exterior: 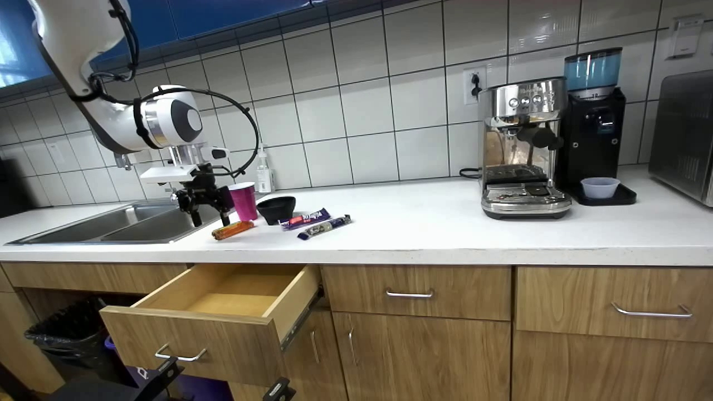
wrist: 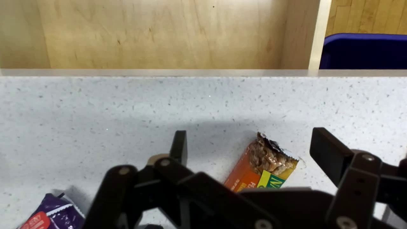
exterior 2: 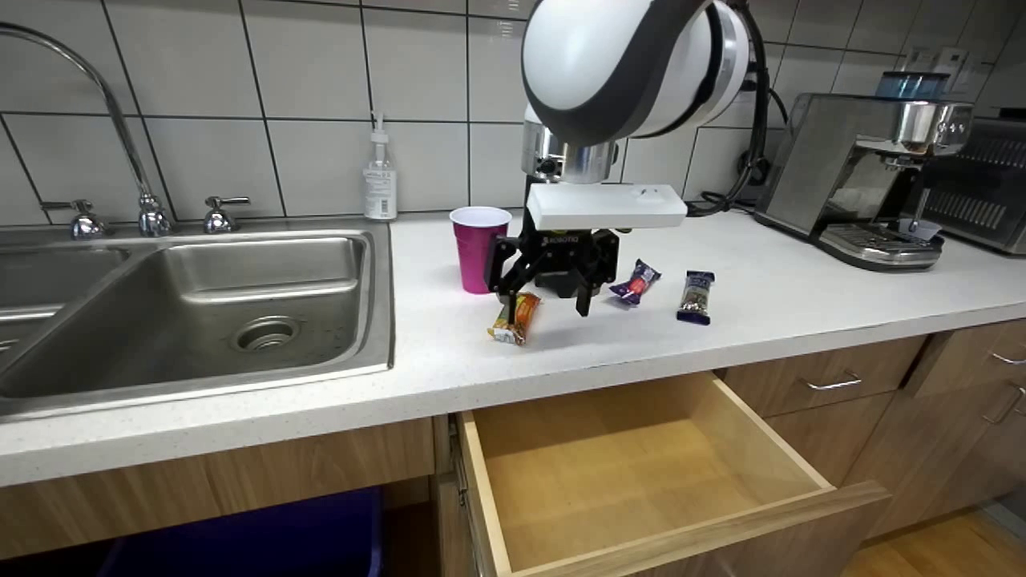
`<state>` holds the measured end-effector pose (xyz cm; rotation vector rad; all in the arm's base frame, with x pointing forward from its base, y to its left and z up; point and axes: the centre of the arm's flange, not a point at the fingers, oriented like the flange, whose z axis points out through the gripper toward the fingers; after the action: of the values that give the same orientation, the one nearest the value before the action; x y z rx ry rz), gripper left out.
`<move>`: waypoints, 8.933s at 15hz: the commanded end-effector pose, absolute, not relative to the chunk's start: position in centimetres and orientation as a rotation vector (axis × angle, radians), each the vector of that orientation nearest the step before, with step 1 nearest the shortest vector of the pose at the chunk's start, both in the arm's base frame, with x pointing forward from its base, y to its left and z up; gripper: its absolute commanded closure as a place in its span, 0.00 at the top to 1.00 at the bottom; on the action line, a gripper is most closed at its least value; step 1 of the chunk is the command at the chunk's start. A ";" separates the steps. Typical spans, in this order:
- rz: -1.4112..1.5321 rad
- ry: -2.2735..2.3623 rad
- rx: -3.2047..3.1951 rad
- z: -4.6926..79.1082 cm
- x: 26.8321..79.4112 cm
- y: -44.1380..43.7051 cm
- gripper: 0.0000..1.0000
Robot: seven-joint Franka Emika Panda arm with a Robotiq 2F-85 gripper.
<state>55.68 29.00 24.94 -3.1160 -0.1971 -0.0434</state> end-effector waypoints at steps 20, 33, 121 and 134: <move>-0.074 0.334 -3.171 22.5 62.9 35.6 1.00; -0.073 0.347 -3.144 22.2 62.4 35.2 1.00; -0.001 0.379 -3.044 23.7 62.5 32.8 0.17; 0.071 0.286 -3.104 23.8 55.5 33.2 0.17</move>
<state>58.69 34.03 22.33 -3.0864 0.3462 0.0761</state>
